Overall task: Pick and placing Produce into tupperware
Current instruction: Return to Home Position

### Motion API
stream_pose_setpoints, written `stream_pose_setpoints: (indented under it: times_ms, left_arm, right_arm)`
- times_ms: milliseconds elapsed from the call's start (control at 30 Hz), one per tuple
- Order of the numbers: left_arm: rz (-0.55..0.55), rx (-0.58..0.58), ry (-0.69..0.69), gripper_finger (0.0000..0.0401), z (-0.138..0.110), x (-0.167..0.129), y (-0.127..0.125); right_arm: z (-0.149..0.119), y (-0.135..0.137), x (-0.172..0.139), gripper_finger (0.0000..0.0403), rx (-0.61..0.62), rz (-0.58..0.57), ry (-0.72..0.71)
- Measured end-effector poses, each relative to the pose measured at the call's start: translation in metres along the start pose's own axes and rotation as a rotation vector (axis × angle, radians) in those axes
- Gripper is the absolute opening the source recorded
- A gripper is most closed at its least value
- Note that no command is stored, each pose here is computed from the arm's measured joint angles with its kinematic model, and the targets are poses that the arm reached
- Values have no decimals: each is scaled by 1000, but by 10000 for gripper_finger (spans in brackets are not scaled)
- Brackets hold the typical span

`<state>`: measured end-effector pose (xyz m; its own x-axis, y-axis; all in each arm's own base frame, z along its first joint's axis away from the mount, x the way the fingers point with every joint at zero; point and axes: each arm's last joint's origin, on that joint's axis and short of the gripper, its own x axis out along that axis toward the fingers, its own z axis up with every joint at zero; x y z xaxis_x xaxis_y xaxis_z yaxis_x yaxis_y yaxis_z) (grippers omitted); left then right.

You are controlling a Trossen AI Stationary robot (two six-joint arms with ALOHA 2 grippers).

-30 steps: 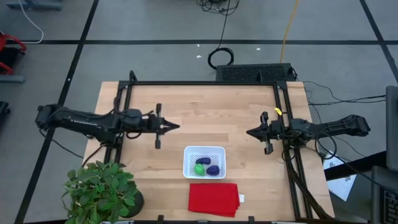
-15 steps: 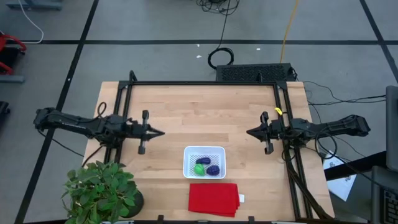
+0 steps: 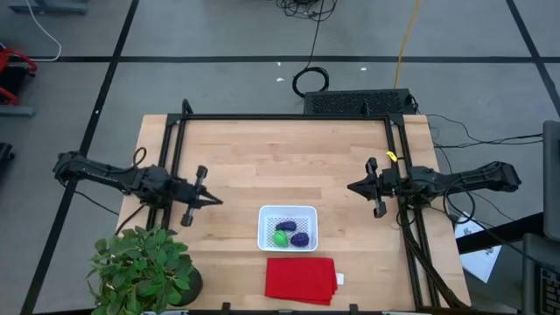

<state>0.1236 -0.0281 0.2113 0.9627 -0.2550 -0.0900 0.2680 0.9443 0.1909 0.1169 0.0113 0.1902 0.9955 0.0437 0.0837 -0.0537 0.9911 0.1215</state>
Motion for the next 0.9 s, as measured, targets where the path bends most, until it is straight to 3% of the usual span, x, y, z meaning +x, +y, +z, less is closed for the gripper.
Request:
stream_pose_setpoints:
  times_ms: [200,900]
  left_arm:
    - [20,-13,88,0,-8,-1,-3]
    - [41,22,0,0,-1,-23,-6]
  right_arm:
    - [0,1,0,0,13,16,-4]
    - [1,1,0,0,28,23,-5]
